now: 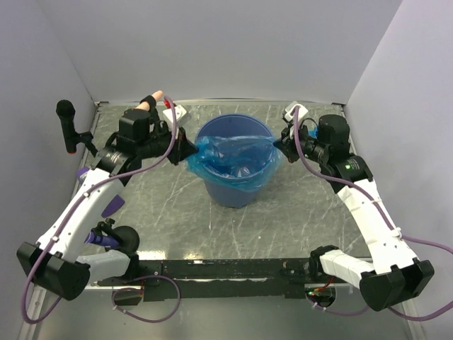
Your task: Put the trash bags into the trash bin
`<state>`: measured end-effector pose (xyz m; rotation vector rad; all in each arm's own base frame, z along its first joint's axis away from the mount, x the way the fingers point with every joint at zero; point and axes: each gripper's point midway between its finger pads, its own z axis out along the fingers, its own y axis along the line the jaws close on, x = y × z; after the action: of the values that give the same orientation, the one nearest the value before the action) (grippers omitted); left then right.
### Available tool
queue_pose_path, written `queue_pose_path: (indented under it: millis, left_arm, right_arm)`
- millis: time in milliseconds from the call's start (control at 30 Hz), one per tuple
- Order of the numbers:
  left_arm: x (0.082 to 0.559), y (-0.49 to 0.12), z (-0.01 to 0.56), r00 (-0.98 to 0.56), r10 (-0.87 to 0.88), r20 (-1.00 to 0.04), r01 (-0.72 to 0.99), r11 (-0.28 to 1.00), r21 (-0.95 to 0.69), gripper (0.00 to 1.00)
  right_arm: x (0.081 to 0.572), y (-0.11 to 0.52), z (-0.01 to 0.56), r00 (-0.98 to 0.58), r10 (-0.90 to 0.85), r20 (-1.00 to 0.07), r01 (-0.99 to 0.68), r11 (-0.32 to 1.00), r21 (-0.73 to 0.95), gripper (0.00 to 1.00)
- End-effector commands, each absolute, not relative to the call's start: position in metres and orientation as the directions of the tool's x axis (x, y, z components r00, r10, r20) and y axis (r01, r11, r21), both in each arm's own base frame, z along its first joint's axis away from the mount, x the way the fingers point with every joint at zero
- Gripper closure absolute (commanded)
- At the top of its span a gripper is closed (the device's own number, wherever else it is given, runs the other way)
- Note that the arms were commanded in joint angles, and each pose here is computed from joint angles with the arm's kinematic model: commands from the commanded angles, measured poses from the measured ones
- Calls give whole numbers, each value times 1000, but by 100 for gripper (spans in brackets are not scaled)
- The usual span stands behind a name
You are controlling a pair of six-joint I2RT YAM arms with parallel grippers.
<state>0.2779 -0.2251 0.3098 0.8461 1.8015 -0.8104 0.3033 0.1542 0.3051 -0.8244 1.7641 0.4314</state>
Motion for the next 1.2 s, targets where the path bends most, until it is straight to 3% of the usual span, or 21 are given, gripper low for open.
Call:
queue_pose_path:
  millis: [0,333,567,700,900,1067,1167]
  left_arm:
    - [308,-212,338,-186,207,-961,783,622,-17,99]
    - [368,-186,338,-46,306,-951,621,754,212,99]
    - [393,-188,325,-93,281,-955,577,797,179,99]
    - [370,-206,337,-64,231,-971,689,714,125,99]
    - [362,-191,340,-61,237,-970,662,736,139,99]
    - [333,-195,356,-13,235,-972,803,581,129,99]
    - [314,-206,355,18,300,-954,896,418,149,70]
  right_arm:
    - [325,147,347,-46,-279,-959,-679,713,-175,100]
    - [372,141,344,-48,-281,-958,-636,748,-188,100]
    - [402,141,340,-102,-246,-964,-613,779,-134,100]
    - [404,136,343,-144,-197,-970,-607,791,-71,100]
    - [396,131,339,-165,-161,-973,-604,796,-29,100]
    - [385,136,356,-109,-92,-990,-644,765,0,100]
    - [380,143,364,-94,-63,-994,-673,739,16,100]
